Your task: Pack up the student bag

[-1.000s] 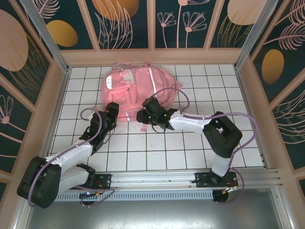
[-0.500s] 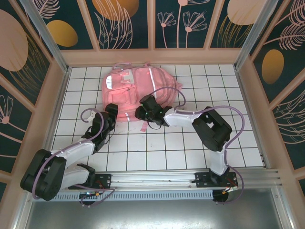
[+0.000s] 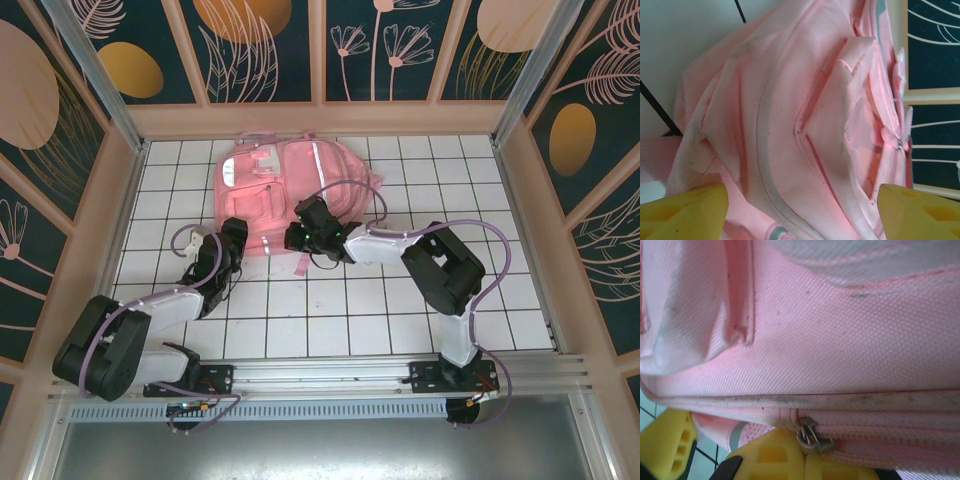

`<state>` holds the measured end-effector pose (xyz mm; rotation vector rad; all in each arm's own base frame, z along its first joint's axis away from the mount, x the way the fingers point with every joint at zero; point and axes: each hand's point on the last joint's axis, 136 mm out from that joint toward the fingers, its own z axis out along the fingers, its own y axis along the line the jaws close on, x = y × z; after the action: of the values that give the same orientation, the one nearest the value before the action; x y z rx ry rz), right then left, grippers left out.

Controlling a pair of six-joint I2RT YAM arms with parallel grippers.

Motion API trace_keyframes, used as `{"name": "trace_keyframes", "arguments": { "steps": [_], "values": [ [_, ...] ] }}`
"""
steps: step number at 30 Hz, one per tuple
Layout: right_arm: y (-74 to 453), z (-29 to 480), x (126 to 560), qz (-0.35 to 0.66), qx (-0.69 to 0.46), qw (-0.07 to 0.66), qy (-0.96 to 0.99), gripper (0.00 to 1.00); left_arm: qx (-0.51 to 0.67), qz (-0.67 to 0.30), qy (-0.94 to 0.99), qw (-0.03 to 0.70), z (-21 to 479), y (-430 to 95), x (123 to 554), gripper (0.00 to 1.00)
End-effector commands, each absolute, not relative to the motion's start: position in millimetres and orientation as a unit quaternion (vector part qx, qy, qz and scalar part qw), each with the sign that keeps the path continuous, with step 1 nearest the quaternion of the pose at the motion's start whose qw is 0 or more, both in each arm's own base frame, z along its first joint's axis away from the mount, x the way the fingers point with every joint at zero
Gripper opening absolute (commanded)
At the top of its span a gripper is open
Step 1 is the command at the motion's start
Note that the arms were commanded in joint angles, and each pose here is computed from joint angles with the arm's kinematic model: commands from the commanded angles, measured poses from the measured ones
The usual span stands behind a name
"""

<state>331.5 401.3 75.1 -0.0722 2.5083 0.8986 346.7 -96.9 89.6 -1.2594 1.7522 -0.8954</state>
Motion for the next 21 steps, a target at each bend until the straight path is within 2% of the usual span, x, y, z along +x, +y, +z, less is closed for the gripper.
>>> {"name": "trace_keyframes", "arguments": {
  "steps": [1,6,10,14,18,21],
  "values": [
    [396.4,88.1,324.9,0.305,-0.091,0.222,0.922,0.0,-0.511,-0.306,0.676,0.434,86.7,-72.6,365.1,0.79],
    [341.0,59.4,305.7,0.165,-0.154,0.171,0.959,0.0,-0.534,-0.266,0.671,0.44,67.0,-55.1,383.9,0.78],
    [282.3,51.0,313.1,0.057,-0.16,0.166,0.971,0.0,-0.545,-0.251,0.672,0.434,56.2,-47.6,391.3,0.78],
    [244.0,57.4,324.9,0.007,-0.149,0.169,0.974,0.0,-0.55,-0.235,0.67,0.44,56.7,-39.7,392.9,0.78],
    [236.3,68.2,331.2,0.03,-0.144,0.17,0.974,0.0,-0.539,-0.23,0.674,0.45,66.2,-37.8,398.0,0.78],
    [273.4,81.8,326.7,0.142,-0.157,0.157,0.965,0.0,-0.513,-0.243,0.695,0.441,76.5,-49.8,406.0,0.82]
  ]
}}
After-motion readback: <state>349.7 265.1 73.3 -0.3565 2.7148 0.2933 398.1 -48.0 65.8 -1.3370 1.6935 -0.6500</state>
